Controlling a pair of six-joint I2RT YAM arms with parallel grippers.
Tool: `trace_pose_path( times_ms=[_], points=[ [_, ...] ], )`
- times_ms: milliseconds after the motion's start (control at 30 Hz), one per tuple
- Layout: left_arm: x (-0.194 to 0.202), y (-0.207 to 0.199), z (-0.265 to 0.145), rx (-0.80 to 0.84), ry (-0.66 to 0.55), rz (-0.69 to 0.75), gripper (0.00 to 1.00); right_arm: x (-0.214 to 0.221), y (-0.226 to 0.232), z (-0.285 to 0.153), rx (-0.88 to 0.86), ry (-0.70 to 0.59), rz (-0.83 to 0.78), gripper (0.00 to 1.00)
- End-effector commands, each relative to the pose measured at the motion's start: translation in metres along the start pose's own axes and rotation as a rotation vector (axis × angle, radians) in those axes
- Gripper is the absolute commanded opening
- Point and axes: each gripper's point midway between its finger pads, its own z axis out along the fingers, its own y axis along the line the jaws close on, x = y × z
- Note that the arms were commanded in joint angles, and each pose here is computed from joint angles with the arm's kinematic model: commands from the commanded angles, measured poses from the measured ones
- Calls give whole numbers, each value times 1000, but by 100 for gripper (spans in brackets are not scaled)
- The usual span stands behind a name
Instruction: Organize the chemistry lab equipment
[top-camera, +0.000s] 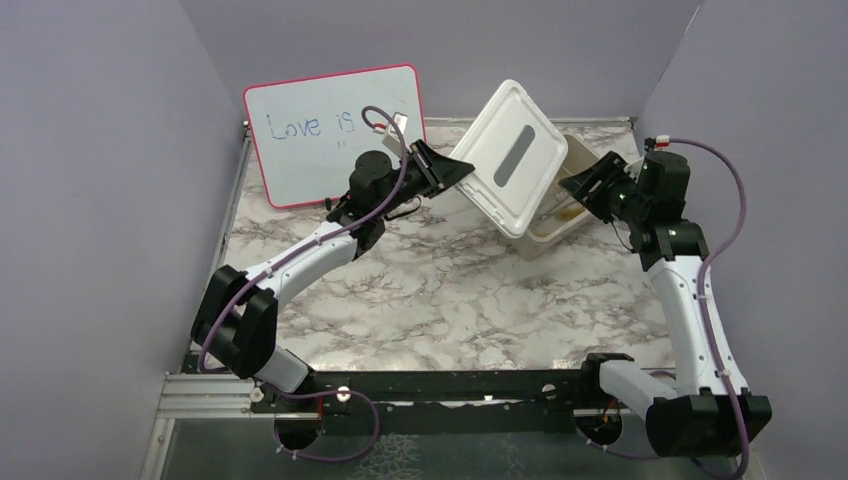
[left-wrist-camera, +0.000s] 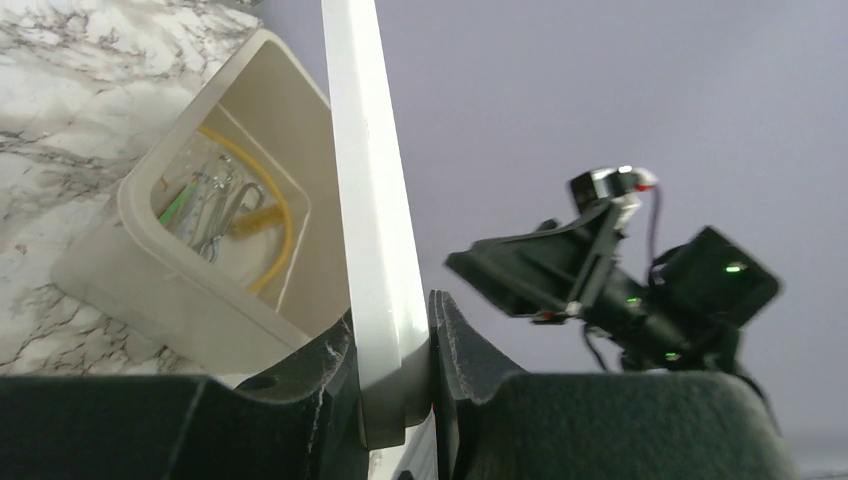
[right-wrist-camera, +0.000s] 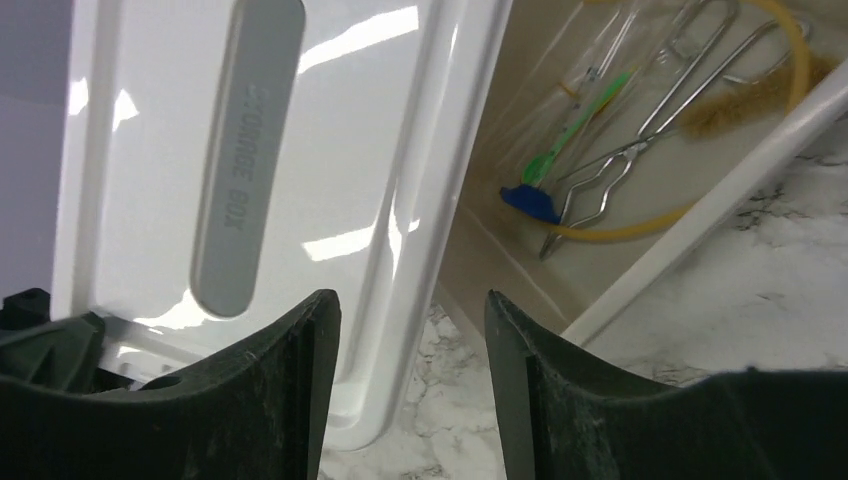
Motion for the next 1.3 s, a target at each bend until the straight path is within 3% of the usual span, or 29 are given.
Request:
trace_pose_path(
  times_ms=[0, 233, 600, 933, 1033, 1267],
  points=[
    [-32, -63, -11, 165, -32, -38, 0, 14, 31, 17, -222, 74, 55, 60],
    [-48, -82, -20, 200, -55, -99, 0, 13, 55, 25, -369, 92, 148, 60],
    [-73, -105, -43, 254, -100, -188, 0, 9, 83, -1, -540, 71, 245, 61],
    [-69, -113, -47, 293, -58, -238, 0, -3, 113, -23, -720, 71, 290, 64],
    [-66, -110, -45, 291, -50, -243, 0, -10, 118, -26, -737, 50, 294, 59],
    [-60, -98, -40, 267, -31, -258, 3, -17, 114, -24, -724, 2, 364, 30]
  ],
)
